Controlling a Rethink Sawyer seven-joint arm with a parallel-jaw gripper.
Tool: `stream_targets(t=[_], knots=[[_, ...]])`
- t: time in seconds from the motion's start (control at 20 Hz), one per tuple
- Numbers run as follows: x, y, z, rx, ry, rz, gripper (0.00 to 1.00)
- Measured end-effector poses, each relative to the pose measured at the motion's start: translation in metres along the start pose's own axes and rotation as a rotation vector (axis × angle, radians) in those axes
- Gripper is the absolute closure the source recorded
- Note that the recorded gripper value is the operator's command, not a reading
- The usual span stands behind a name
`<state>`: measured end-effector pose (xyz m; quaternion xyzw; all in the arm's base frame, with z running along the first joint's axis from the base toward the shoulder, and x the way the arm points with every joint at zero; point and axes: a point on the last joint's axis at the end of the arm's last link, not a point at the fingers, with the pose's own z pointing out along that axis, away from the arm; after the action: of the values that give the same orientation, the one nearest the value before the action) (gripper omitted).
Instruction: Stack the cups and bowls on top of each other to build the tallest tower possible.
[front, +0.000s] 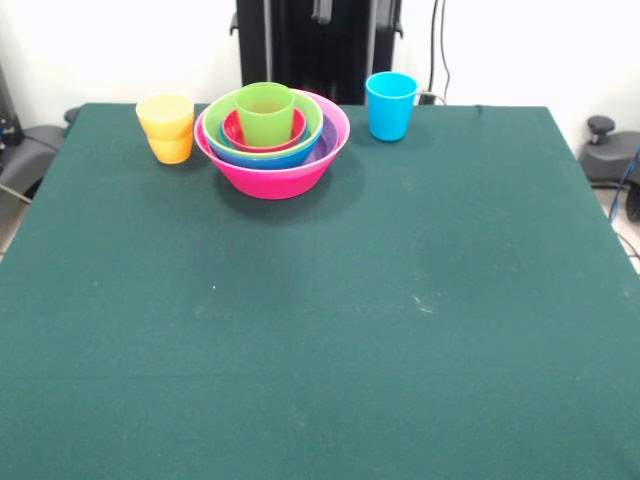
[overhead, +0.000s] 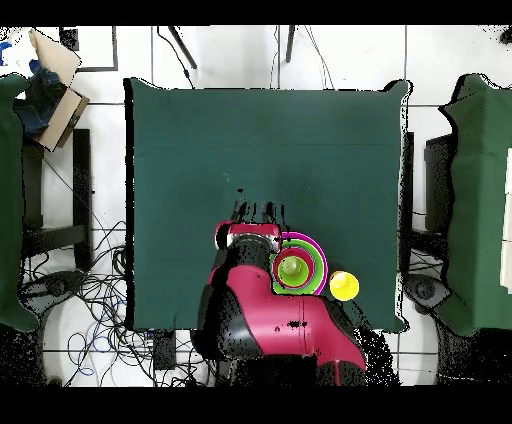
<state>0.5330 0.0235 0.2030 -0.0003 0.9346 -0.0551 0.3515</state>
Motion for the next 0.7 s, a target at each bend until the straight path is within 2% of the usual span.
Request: stream_targets(t=[0.1, 0.45, 0.5, 0.7], knots=[[0.016, 0.001, 0.003, 0.005, -0.009, -0.003, 0.0], [0.049, 0.005, 0.015, 0.009, -0.035, -0.024, 0.0], [0.058, 0.005, 0.019, 0.011, -0.038, -0.029, 0.0], [0.076, 0.005, 0.024, 0.018, -0.026, -0.042, 0.0]])
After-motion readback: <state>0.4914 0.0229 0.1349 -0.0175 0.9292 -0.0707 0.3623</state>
